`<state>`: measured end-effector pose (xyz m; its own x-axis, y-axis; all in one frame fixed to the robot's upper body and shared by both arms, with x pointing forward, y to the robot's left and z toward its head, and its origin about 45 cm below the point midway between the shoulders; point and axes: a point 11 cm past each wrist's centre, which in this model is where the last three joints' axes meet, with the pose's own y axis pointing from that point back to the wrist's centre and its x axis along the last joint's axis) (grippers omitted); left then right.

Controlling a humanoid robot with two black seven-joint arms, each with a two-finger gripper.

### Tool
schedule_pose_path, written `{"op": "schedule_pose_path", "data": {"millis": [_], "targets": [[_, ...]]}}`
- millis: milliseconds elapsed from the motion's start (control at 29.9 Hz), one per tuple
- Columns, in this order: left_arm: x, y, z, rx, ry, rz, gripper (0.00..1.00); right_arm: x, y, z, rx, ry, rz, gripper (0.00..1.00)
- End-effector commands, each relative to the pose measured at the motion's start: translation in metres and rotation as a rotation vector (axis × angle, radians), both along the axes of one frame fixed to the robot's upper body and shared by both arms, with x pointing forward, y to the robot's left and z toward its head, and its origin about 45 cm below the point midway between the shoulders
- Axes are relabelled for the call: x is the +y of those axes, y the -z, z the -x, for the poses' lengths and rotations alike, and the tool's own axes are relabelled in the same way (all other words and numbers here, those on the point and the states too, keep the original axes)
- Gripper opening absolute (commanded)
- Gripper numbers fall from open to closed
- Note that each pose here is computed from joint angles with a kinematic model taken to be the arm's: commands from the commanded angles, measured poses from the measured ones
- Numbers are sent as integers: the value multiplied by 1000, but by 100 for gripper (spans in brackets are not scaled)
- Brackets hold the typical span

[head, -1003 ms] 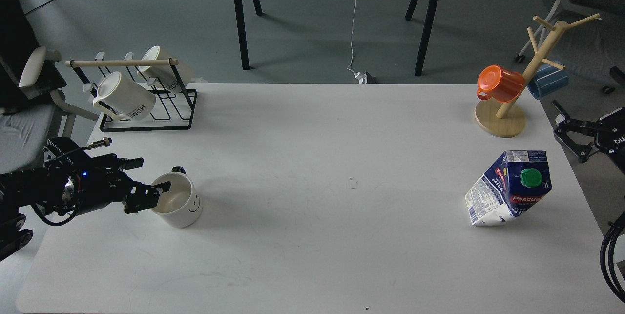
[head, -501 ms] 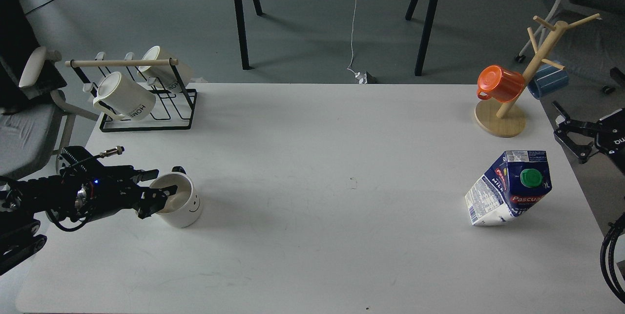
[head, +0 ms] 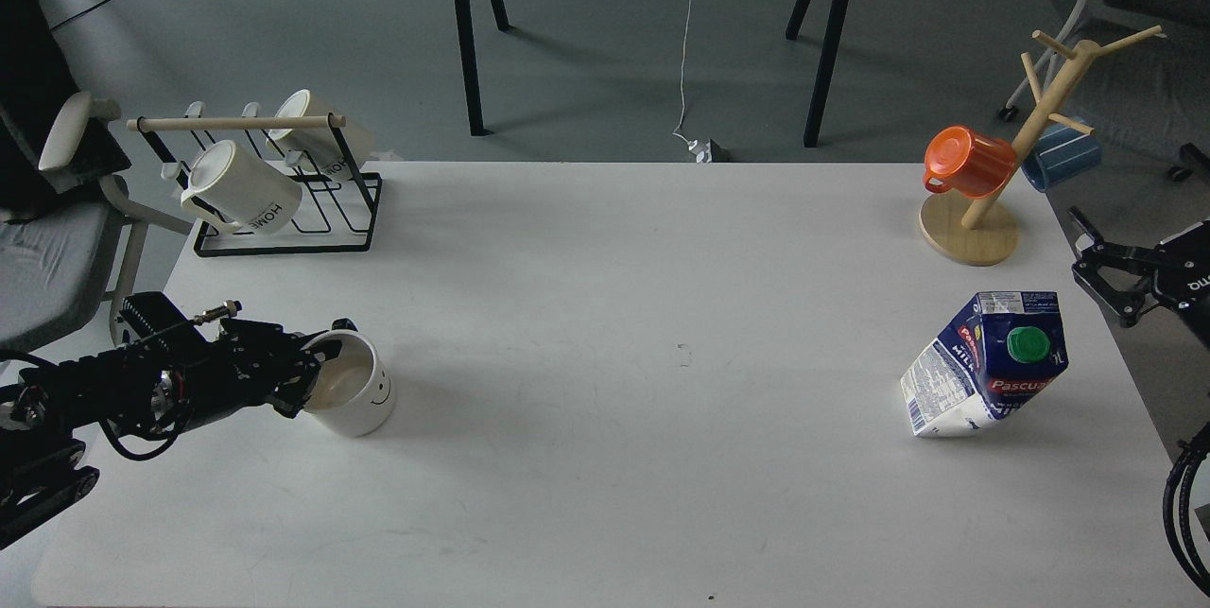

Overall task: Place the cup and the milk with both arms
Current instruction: 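Lift the white mug and carry it toward the table center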

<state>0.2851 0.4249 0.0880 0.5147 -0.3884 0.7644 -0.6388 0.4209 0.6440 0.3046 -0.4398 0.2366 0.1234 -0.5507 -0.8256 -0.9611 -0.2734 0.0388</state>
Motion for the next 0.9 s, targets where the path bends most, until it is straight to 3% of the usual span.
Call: {"op": "schedule_pose_path", "data": {"millis": [0, 100, 201, 434, 668, 869], "targets": [[4, -5, 0, -2, 3, -7, 0, 0, 0, 0, 0, 1, 0, 96], [10, -27, -3, -27, 16, -11, 0, 0, 0, 0, 0, 1, 0, 96], [3, -70, -29, -90, 53, -12, 0, 0, 0, 0, -1, 3, -1, 96], [-65, -145, -76, -169, 196, 49, 0, -14, -11, -4, -36, 62, -52, 96], [-174, -125, -78, -86, 372, 188, 0, -38, 1, 3, 2, 136, -58, 96], [-224, -99, -70, -39, 466, 201, 0, -42, 13, 14, 38, 157, -65, 96]]}}
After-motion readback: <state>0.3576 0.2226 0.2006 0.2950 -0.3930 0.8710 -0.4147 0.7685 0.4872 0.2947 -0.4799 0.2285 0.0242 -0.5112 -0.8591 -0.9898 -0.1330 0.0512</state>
